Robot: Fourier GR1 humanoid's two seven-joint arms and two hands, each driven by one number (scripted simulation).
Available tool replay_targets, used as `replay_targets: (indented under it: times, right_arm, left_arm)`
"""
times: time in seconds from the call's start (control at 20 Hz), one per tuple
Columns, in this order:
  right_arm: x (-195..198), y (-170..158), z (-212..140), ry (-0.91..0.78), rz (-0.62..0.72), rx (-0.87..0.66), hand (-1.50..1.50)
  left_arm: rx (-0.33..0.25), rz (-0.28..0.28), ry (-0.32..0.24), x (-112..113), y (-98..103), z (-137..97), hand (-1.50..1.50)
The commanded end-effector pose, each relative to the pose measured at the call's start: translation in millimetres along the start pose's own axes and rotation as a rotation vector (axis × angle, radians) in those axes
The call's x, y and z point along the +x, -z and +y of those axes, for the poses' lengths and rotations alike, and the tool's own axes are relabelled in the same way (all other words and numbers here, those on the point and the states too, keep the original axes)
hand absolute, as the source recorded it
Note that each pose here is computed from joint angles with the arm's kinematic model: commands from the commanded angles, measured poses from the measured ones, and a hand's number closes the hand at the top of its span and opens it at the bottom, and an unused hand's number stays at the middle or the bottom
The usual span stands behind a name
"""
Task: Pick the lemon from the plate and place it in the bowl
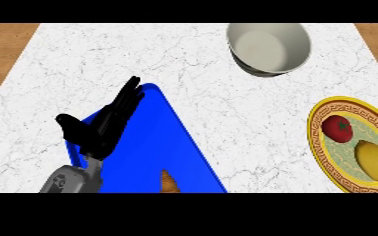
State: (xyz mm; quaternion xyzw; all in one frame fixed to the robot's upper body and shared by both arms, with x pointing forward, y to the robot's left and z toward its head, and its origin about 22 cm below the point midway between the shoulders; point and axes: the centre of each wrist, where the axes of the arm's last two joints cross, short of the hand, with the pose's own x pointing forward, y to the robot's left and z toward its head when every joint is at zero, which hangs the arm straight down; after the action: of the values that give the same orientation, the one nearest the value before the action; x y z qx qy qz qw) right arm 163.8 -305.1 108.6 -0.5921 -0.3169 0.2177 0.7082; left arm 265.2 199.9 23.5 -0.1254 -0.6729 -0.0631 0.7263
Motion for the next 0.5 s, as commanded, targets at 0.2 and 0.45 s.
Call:
replay_targets:
  times: [0.2, 0.45]
  right_arm:
    - [11.2, 19.9, 17.5, -0.089, 0.101, 0.108, -1.5]
    - [21.4, 29.3, 20.3, -0.094, 0.104, 0.135, -1.5]
  left_arm:
    - [0.007, -0.003, -0.008, 11.4, 13.5, -15.1, 0.0]
    - [0.002, 0.0, 0.0, 8.6, 0.2, 4.0, 0.0]
